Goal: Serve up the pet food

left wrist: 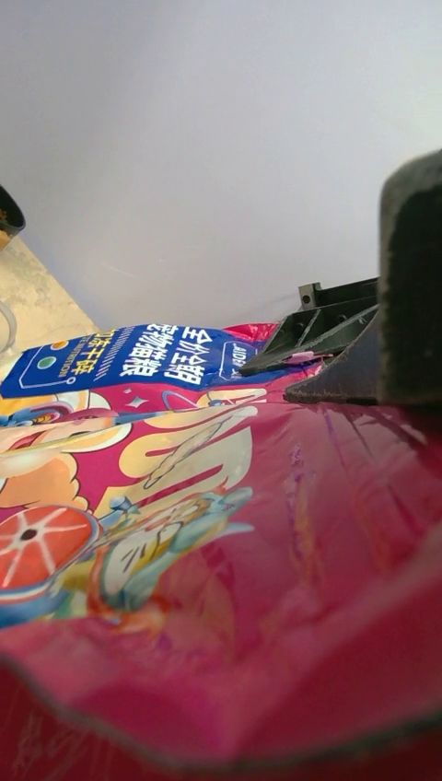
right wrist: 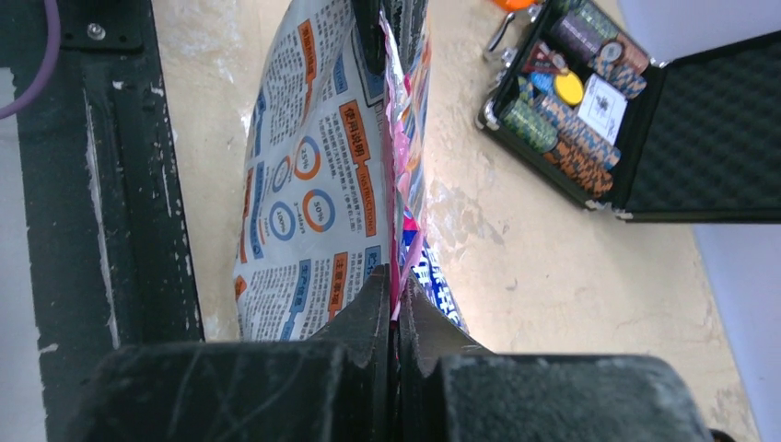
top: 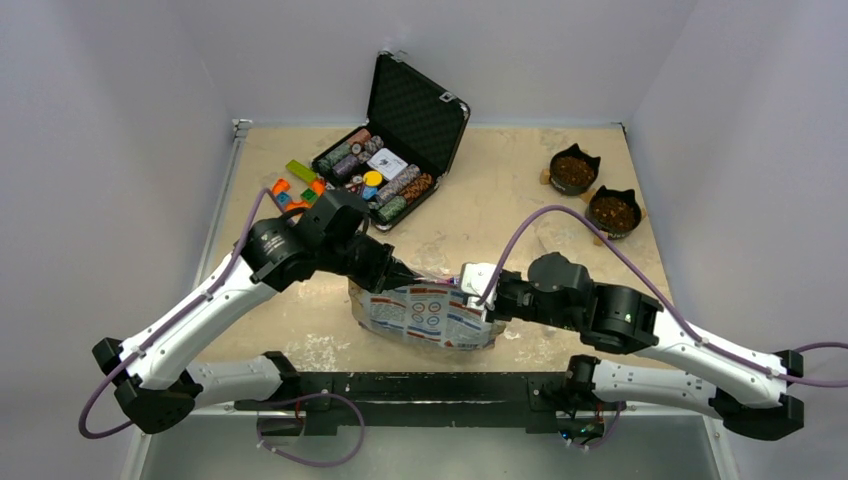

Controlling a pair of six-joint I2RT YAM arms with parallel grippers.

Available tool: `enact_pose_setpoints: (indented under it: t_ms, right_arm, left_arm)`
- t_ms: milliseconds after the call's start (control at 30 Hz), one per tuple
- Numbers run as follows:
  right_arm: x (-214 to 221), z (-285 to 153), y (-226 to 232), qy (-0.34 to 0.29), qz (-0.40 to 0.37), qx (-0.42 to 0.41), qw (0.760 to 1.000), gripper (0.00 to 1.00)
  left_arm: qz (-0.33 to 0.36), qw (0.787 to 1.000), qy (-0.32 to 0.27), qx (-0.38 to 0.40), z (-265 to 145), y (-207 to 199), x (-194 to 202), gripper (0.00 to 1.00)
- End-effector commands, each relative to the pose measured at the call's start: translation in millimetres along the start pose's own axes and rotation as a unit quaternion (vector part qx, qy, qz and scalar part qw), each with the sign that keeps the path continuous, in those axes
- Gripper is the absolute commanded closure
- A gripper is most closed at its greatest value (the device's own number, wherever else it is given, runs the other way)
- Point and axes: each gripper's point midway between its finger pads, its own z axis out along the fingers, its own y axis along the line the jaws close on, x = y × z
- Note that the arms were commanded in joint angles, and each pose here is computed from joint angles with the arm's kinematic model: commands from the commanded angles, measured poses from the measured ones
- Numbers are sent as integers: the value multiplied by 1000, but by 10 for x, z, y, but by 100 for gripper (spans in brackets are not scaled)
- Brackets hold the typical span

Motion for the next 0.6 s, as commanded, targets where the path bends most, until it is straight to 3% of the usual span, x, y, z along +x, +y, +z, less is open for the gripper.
enact_pose_setpoints:
  t_ms: [0,100,367,567]
  right_arm:
    - [25,-83,-27,-36,-5,30,999,100]
    - [67,-145,-106,-43,-9,58,997,100]
    - [139,-127,17,-48,-2,34,998,100]
    - [71,-63,103,-44,14,4,999,100]
  left_arm:
    - [5,995,-48,87,-238,-160,-163,100]
    - [-1,993,-57,101,-270,-194,-197,100]
    - [-9,993,-68,100,-279,-219,-229,100]
    - [-7,992,-41,115,-169,-263,-171,100]
